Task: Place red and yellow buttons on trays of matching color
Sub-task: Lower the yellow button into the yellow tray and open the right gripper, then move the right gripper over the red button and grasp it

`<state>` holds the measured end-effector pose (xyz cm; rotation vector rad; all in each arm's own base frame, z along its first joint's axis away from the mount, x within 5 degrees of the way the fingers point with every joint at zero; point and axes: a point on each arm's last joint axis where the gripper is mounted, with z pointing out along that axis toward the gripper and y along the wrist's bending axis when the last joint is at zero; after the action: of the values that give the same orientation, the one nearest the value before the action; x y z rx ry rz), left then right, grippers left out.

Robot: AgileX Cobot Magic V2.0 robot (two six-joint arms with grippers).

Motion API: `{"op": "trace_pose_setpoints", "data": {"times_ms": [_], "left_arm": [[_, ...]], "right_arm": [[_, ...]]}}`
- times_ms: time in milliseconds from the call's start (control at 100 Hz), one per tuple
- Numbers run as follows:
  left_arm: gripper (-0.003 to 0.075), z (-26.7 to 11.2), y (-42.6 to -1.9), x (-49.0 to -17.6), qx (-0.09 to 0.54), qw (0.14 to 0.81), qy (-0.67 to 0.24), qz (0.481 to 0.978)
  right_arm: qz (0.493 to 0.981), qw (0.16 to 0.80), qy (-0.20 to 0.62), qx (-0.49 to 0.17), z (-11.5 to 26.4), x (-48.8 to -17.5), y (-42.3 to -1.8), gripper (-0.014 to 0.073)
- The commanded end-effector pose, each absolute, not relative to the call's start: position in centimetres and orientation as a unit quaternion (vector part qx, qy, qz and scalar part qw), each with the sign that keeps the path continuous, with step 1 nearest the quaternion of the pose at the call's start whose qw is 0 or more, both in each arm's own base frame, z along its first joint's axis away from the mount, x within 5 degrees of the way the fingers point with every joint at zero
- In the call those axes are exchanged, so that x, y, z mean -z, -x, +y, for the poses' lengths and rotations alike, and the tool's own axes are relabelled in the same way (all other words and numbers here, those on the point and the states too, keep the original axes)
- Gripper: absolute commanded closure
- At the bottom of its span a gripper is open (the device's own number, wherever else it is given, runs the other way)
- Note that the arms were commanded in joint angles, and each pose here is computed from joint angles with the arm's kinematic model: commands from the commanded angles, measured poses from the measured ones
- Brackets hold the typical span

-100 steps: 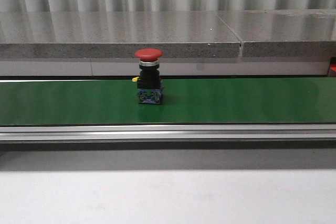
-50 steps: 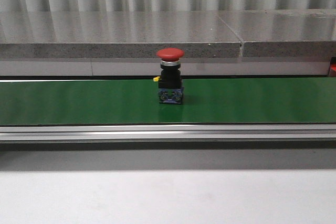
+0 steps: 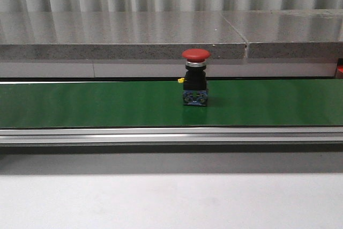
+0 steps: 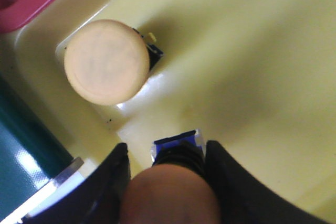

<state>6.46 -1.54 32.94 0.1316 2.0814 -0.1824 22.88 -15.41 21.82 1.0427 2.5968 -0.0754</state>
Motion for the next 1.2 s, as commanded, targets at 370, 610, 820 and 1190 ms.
{"op": "trace_pose_setpoints", "data": {"times_ms": [370,610,820,1190], "left_arm": [[0.0741,-1.6,-6.7,-34.3,0.083,0.538,-0.052,0.837],[0.0741,-1.6,-6.7,-34.3,0.083,0.538,-0.052,0.837],[0.0741,-1.6,-6.7,-34.3,0.083,0.538,-0.052,0.837],[0.0741,-1.6,-6.7,-34.3,0.083,0.538,-0.052,0.837]], "right_arm": [[0.905,0.205,-0.373,0.029,-16.0,-22.5,-23.5,0.0051],[0.899,0.229,-0.371,0.034,-15.7,-23.9,-23.1,0.0053],[0.886,0.286,-0.361,0.042,-14.5,-27.2,-22.0,0.0053],[0.904,0.348,-0.246,0.009,-8.0,-31.0,-22.6,0.0053]]}}
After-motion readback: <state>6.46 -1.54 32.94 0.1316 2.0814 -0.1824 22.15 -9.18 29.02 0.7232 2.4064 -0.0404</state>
